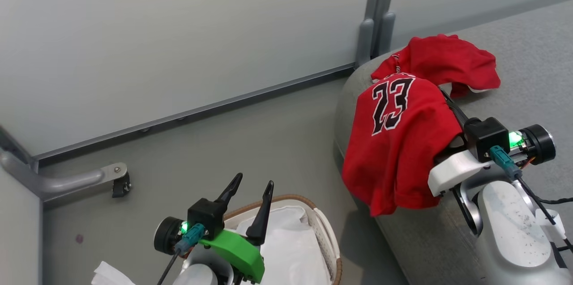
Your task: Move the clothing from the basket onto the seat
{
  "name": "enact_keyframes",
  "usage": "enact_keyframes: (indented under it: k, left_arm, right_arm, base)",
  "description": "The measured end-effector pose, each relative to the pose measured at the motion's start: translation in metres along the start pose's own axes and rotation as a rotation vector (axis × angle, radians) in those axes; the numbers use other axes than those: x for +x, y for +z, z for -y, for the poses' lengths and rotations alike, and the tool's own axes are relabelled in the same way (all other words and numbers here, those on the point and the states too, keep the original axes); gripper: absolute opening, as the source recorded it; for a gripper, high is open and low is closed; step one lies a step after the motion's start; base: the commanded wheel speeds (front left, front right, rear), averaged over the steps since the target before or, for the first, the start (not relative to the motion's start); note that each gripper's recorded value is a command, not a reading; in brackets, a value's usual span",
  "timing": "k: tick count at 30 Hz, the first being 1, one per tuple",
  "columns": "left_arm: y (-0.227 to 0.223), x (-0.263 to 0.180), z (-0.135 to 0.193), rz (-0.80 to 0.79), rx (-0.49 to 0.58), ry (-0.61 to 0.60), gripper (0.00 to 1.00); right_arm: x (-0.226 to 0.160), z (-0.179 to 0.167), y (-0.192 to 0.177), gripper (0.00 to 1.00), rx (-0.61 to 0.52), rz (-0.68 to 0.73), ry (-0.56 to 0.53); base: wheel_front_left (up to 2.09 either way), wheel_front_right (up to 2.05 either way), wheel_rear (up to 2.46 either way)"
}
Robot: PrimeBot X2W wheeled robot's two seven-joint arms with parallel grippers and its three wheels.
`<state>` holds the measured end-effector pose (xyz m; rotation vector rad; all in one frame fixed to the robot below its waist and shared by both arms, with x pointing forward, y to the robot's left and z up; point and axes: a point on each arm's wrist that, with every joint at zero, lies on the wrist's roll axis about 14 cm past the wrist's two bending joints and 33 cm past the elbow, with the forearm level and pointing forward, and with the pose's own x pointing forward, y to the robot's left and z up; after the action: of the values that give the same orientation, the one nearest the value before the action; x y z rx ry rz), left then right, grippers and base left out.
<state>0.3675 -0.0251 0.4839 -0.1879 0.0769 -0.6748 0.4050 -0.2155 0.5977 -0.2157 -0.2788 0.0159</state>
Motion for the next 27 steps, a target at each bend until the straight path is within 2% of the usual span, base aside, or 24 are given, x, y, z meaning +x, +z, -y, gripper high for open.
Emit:
enact_keyframes:
  k: [12,18,27]
  left_arm:
    - [-0.015,0.03,0.059,-0.043,-0.025,-0.203,1.0]
    - [-0.021,0.044,0.074,-0.055,-0.043,-0.261,1.0]
    - [-0.03,0.057,0.072,-0.069,-0.064,-0.282,1.0]
  right_arm:
    - [-0.04,0.063,-0.014,0.0,-0.057,-0.071,-0.164]
    - [-0.054,0.082,-0.026,0.0,-0.066,-0.118,-0.223]
    - [-0.022,0.104,-0.026,0.0,-0.092,-0.115,-0.251]
  base:
    - [0.0,0.0,0.0]
    - [0.0,0.0,0.0]
    - [0.0,0.0,0.0]
